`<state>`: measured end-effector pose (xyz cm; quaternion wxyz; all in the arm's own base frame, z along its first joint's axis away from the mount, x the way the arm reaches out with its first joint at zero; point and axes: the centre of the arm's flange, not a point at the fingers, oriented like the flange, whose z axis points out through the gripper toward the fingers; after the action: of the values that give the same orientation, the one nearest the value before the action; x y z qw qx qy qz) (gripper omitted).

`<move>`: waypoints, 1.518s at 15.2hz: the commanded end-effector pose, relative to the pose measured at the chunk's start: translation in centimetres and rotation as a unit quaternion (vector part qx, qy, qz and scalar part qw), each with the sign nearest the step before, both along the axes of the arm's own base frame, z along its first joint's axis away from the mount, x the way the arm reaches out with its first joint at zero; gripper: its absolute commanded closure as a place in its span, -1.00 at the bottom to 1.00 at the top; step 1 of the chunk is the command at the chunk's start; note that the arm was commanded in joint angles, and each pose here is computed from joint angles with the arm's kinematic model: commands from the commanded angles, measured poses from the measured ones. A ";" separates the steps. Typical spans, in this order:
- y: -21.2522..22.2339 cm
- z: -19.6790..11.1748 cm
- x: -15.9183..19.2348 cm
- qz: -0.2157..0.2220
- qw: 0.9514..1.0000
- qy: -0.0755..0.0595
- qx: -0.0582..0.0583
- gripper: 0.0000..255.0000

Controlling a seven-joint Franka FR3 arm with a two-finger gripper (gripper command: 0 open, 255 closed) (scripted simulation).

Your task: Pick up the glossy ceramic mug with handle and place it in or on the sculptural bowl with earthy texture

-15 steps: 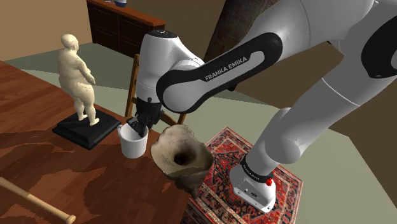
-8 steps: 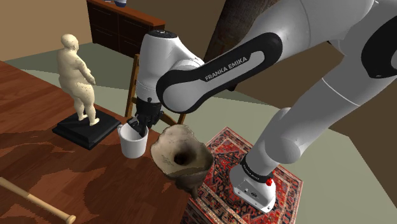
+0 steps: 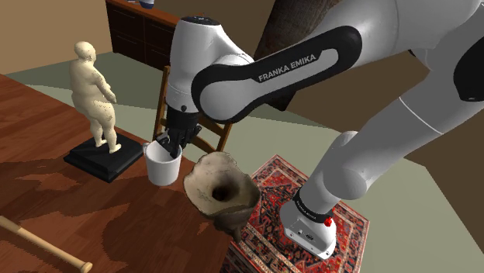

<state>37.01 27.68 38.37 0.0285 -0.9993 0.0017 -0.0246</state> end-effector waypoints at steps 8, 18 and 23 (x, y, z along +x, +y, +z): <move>0.0 4.9 0.0 0.000 1.000 0.000 0.000 1.00; 0.0 10.2 0.0 0.000 1.000 0.000 0.000 1.00; 0.0 12.8 0.0 0.000 1.000 0.000 0.000 1.00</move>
<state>36.99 27.67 50.66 0.0286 -0.9993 0.0017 -0.0245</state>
